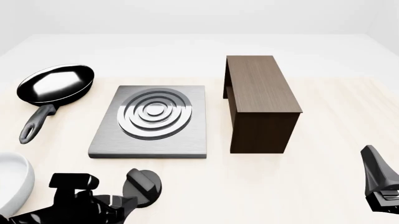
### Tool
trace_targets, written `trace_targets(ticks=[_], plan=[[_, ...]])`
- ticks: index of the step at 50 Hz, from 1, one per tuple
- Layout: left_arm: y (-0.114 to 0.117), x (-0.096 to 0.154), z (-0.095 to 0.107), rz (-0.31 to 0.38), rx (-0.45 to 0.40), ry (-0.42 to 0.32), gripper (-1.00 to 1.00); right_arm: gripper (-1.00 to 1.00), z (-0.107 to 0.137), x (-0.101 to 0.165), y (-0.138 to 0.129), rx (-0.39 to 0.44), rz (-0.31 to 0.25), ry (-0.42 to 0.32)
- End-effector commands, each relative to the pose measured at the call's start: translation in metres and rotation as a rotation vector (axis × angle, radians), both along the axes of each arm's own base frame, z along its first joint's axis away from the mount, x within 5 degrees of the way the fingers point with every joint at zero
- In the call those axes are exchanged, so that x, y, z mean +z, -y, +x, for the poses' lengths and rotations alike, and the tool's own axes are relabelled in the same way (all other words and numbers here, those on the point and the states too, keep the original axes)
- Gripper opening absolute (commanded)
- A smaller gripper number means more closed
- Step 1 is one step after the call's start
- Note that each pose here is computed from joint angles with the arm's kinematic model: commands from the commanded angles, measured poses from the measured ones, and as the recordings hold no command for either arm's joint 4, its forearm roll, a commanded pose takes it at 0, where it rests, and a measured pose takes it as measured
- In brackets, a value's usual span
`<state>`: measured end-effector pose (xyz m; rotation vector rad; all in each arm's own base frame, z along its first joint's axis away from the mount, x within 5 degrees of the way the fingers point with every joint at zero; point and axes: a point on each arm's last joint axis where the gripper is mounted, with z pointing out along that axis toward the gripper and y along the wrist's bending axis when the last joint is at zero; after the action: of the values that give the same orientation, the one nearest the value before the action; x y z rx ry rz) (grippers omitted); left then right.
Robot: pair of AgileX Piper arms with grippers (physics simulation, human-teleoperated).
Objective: Turn on the stove.
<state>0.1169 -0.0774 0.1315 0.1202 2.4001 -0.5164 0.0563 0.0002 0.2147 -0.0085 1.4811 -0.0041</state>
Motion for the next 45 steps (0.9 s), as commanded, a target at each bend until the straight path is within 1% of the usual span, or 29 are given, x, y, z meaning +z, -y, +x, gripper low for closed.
trace_targets(ticks=[1, 2, 3, 4, 5, 6, 8, 10, 12, 14, 15, 18, 24, 28, 30, 32, 34, 37, 41, 45], plan=[[-0.020, 0.024, -0.004, 0.042, 0.047, 0.068, 1.00, 1.00, 0.000, 0.000, 0.000, 0.000, 0.000, 0.000], [-0.028, 0.033, -0.003, 0.082, 0.064, 0.108, 1.00, 1.00, 0.000, 0.000, 0.000, 0.000, 0.000, 0.000], [-0.032, 0.038, -0.004, 0.097, 0.072, 0.127, 1.00, 1.00, 0.000, 0.000, 0.000, 0.000, 0.000, 0.000], [-0.032, 0.038, -0.004, 0.097, 0.072, 0.127, 1.00, 1.00, 0.000, 0.000, 0.000, 0.000, 0.000, 0.000], [-0.043, 0.051, -0.005, 0.168, 0.074, 0.194, 1.00, 1.00, 0.000, 0.000, 0.000, 0.000, 0.000, 0.000], [-0.048, 0.055, -0.008, 0.186, 0.094, 0.214, 1.00, 1.00, 0.000, 0.000, 0.000, 0.000, 0.000, 0.000], [-0.047, 0.053, -0.006, 0.175, 0.105, 0.198, 1.00, 1.00, 0.000, 0.000, 0.000, 0.000, 0.000, 0.000], [-0.052, 0.055, -0.006, 0.190, 0.130, 0.204, 1.00, 1.00, 0.000, 0.000, 0.000, 0.004, -0.002, 0.000], [-0.054, 0.055, -0.005, 0.209, 0.137, 0.208, 1.00, 1.00, 0.000, 0.000, 0.000, 0.004, -0.003, 0.001], [-0.059, 0.055, -0.003, 0.217, 0.175, 0.207, 1.00, 1.00, 0.000, 0.000, 0.000, 0.004, -0.003, 0.001], [-0.060, 0.055, -0.002, 0.223, 0.181, 0.207, 1.00, 1.00, 0.000, 0.000, 0.000, 0.004, -0.002, 0.000], [-0.065, 0.064, 0.001, 0.246, 0.216, 0.227, 1.00, 1.00, 0.000, 0.000, 0.000, 0.004, -0.002, 0.000], [-0.075, 0.092, 0.007, 0.279, 0.277, 0.277, 1.00, 1.00, 0.000, 0.000, 0.000, 0.004, -0.004, 0.001], [-0.078, 0.105, 0.009, 0.277, 0.305, 0.298, 1.00, 1.00, 0.000, 0.000, 0.000, 0.004, -0.003, 0.000], [-0.082, 0.119, 0.009, 0.284, 0.335, 0.326, 1.00, 1.00, 0.000, 0.000, 0.000, 0.004, -0.003, 0.000], [-0.084, 0.128, 0.010, 0.290, 0.345, 0.343, 1.00, 1.00, 0.000, 0.000, 0.000, 0.004, -0.003, 0.001], [-0.088, 0.138, 0.010, 0.296, 0.379, 0.362, 1.00, 1.00, 0.000, 0.000, 0.000, 0.004, -0.003, 0.000], [-0.089, 0.154, 0.008, 0.303, 0.391, 0.398, 1.00, 1.00, 0.000, 0.000, 0.000, 0.004, -0.003, 0.000], [-0.093, 0.176, 0.002, 0.308, 0.431, 0.432, 1.00, 1.00, 0.000, 0.000, 0.000, 0.004, -0.003, 0.000], [-0.097, 0.192, -0.003, 0.316, 0.469, 0.452, 1.00, 1.00, 0.000, 0.000, 0.000, 0.004, -0.003, 0.000]])
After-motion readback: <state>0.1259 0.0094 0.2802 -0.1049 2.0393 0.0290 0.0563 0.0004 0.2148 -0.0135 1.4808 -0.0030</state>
